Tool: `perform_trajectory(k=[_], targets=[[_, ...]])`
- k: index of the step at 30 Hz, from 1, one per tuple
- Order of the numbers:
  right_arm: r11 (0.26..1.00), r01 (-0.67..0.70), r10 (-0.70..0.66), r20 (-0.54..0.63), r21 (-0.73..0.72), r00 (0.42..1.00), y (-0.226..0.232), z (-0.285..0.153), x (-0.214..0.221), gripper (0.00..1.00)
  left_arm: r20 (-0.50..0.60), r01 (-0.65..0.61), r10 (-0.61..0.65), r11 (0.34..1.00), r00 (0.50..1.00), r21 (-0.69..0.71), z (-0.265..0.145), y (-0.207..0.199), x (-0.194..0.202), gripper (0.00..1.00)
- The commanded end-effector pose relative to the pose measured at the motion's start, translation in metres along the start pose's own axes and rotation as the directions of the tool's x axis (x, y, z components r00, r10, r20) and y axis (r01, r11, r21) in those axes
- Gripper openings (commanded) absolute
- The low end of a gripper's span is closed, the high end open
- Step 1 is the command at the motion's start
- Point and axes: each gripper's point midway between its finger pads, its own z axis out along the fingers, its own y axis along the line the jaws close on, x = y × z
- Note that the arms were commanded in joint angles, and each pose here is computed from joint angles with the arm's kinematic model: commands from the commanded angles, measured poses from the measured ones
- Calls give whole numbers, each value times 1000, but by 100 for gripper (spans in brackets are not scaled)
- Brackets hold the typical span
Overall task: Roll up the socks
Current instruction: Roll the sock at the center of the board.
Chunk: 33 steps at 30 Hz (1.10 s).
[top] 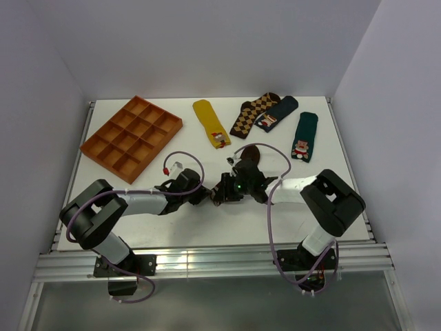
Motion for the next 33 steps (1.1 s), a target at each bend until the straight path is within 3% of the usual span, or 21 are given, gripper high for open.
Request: perform_trajectory(k=[1, 13, 28, 31, 32, 33], targets=[[995, 96, -98, 62, 29, 993, 6, -8, -9, 40, -3, -32, 32, 991, 999, -131, 4, 35, 4, 12], [964, 216, -221, 15, 157, 975, 5, 1, 6, 41, -2, -29, 29, 990, 1000, -140, 4, 36, 4, 12], [875, 299, -316, -19, 381, 948, -5, 9, 12, 40, -17, -27, 25, 989, 1000, -142, 4, 42, 8, 12], [862, 291, -302, -41, 415, 952, -12, 10, 19, 28, -18, -17, 15, 990, 1000, -139, 3, 45, 8, 12], [866, 280, -290, -41, 413, 956, -12, 10, 20, 17, -18, -16, 14, 991, 1000, -136, 2, 45, 8, 12], [871, 273, -283, -35, 408, 958, -11, 9, 20, 12, -19, -15, 12, 991, 1000, -136, 2, 45, 8, 12]])
